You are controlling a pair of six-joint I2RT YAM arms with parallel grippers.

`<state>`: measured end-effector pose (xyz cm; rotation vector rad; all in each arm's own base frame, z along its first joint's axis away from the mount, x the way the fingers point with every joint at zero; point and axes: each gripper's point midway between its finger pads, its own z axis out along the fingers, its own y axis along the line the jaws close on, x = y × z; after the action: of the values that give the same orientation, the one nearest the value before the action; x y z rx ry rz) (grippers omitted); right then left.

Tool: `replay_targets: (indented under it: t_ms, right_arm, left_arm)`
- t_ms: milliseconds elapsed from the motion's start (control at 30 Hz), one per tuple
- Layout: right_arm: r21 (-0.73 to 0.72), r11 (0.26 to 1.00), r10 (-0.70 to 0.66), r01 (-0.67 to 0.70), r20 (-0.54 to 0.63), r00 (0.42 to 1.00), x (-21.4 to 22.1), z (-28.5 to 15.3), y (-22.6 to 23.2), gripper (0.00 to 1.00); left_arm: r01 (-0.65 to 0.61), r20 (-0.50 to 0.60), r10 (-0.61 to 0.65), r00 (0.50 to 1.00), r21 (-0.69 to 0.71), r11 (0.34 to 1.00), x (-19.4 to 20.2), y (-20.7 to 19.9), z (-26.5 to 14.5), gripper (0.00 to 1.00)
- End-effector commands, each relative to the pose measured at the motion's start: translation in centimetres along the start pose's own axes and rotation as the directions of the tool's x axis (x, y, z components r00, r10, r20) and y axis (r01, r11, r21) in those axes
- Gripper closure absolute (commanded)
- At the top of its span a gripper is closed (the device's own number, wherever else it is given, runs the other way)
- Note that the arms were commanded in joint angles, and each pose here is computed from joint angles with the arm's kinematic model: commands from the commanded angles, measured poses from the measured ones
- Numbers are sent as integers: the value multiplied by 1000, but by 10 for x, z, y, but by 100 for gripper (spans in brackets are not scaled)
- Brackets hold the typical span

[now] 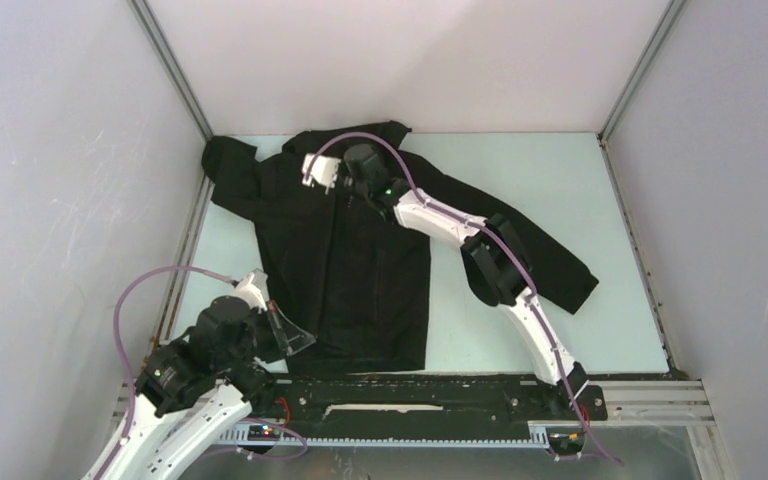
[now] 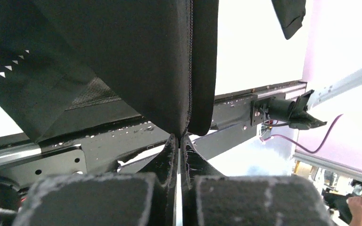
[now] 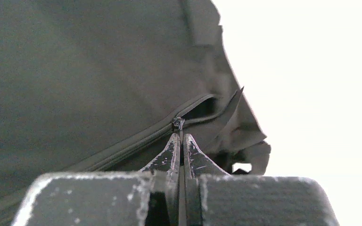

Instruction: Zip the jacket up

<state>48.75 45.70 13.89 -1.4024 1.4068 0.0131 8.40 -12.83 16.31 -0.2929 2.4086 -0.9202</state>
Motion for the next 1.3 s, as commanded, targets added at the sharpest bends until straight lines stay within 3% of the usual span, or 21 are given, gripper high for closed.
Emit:
replay_targets:
  t_ms: [0, 167, 433, 567, 700, 833, 967, 1100, 1167, 1267]
  right_arm:
    - [225, 973, -70, 51, 80, 994, -10, 18, -101, 100]
    - [325, 944, -132, 65, 191, 973, -8, 41, -143, 100]
    - [431, 903, -183, -2, 387, 904, 7, 19, -218, 100]
    - [443, 896, -222, 19, 411, 884, 21, 5, -240, 100]
    - [459, 889, -232, 11, 430, 872, 34, -2, -253, 100]
    - [448, 894, -228, 7, 440, 869, 43, -1, -254, 100]
    - [445, 895, -234, 17, 437, 869, 42, 3, -248, 100]
    - [460, 888, -224, -15, 460, 859, 38, 4, -246, 98]
    - [458, 888, -197, -44, 464, 864, 44, 5, -246, 88]
    - [424, 902, -141, -77, 461, 876, 55, 7, -246, 60]
  left_arm:
    - [-83, -93, 84, 992, 8, 996, 17, 1, -26, 100]
    - [-139, -191, 137, 972, 5, 990, 32, 6, -35, 100]
    - [-260, -408, 216, 887, -54, 964, 65, 38, -45, 100]
    - [-276, -524, 212, 825, -47, 960, 85, 47, -57, 100]
    - [-285, -573, 192, 797, -76, 955, 96, 60, -66, 100]
    - [-293, -537, 205, 818, -82, 953, 85, 55, -53, 100]
    - [-276, -383, 239, 892, -42, 960, 47, 21, -18, 100]
    - [-202, -256, 189, 948, -27, 979, 18, -3, 27, 100]
    - [-181, -244, 155, 957, -88, 980, 15, 7, 41, 100]
    - [-184, -237, 135, 962, -195, 963, 15, 31, 47, 100]
